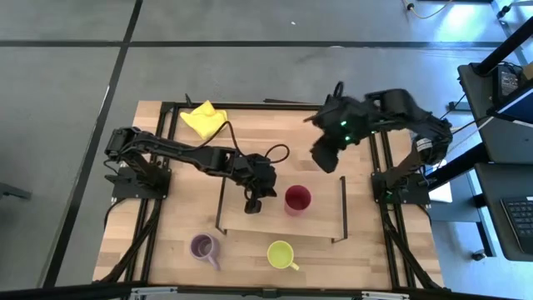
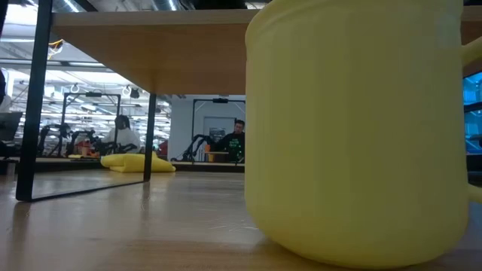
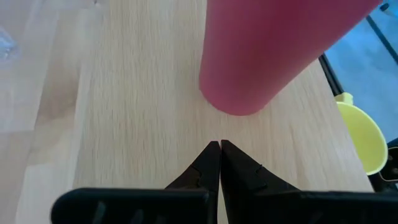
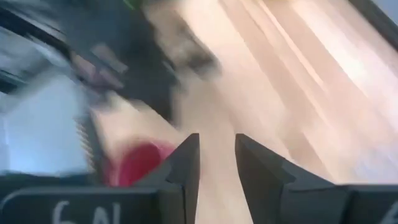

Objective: Stack small to large cups/mugs on shelf

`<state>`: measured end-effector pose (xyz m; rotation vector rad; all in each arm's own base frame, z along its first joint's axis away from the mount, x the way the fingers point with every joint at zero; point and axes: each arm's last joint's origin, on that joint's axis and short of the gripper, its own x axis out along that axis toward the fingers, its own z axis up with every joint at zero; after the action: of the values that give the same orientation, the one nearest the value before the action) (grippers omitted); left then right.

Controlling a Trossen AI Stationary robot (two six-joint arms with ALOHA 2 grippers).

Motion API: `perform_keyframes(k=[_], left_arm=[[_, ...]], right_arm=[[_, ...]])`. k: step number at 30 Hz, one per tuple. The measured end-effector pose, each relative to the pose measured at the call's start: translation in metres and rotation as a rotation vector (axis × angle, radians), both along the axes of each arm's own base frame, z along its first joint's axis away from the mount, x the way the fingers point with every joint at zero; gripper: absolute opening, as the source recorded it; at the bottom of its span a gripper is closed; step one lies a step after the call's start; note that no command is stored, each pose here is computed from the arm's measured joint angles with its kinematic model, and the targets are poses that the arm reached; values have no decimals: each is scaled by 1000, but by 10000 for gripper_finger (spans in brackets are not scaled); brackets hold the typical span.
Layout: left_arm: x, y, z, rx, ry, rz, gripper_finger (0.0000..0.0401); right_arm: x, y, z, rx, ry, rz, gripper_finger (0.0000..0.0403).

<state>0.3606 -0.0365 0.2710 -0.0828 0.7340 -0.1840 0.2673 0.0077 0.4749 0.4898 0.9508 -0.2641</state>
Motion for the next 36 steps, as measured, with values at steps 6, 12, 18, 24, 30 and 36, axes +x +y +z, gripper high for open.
perform_keyframes(k=[6, 12, 18, 24, 30, 36], left_arm=[[9, 4, -13, -44, 29, 33, 5], [21, -3, -23, -108, 3, 69, 5], [24, -4, -23, -118, -25, 100, 5], [24, -3, -22, -118, -28, 103, 5], [27, -3, -19, -131, -68, 107, 5], [27, -4, -18, -150, -76, 117, 5]], right_arm=[[11, 5, -13, 61, 47, -49, 104], [14, 10, -23, 111, 96, -122, 104], [13, 27, -34, 214, 160, -118, 104], [13, 56, -51, 242, 250, -102, 104], [18, 65, -66, 197, 263, -168, 104], [29, 70, -75, 218, 215, -168, 104]])
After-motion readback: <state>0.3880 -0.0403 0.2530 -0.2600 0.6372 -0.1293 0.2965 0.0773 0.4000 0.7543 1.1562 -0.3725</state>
